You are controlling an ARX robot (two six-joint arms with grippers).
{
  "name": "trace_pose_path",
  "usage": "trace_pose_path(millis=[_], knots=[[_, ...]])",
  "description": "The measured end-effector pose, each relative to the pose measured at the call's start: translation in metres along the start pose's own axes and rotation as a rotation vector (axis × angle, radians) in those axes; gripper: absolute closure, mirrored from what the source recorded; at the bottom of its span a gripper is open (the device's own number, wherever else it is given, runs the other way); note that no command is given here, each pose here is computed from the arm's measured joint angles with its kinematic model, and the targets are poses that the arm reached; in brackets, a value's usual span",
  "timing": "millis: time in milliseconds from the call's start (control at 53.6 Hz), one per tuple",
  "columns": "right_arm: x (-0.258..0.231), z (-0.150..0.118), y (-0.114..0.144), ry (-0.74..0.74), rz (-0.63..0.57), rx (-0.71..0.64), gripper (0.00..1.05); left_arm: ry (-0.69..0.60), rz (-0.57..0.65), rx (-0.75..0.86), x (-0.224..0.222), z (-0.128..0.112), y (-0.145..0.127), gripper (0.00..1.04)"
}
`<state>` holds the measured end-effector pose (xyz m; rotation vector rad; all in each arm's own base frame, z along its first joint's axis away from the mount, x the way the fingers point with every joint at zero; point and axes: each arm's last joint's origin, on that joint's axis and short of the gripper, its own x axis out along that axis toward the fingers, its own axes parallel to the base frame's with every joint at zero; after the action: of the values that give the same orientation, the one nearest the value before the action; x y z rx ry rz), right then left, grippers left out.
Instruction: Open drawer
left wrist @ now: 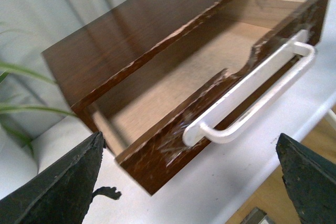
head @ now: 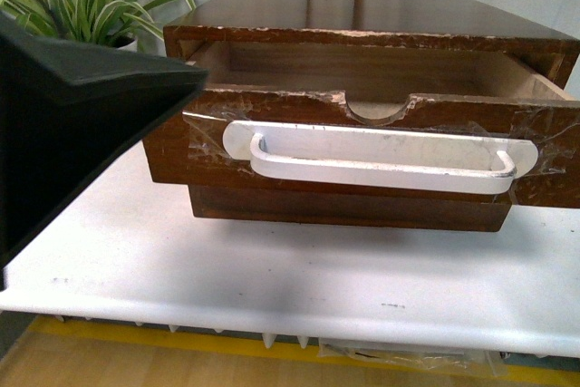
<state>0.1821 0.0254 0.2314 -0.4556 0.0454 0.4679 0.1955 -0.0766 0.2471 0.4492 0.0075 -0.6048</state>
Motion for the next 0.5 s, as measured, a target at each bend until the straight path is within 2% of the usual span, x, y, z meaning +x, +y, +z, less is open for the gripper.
trace_pose_path(millis=[93,299,448,504], knots=[[-0.025,-0.013,0.009,0.007,-0.091,0.073,0.09,0.043,0.127,-0.101,-0.021,-0.014,-0.004,0.06],[-0.061,-0.032,0.026,0.015,-0.257,0.202,0.09,0.098,0.319,-0.276,-0.06,-0.032,-0.009,0.06],[-0.079,-0.038,0.036,-0.029,-0.379,0.305,0.09,0.131,0.496,-0.409,-0.095,-0.047,-0.017,0.06],[-0.08,-0.039,0.035,-0.033,-0.402,0.337,0.09,0.136,0.518,-0.445,-0.101,-0.05,-0.018,0.06]])
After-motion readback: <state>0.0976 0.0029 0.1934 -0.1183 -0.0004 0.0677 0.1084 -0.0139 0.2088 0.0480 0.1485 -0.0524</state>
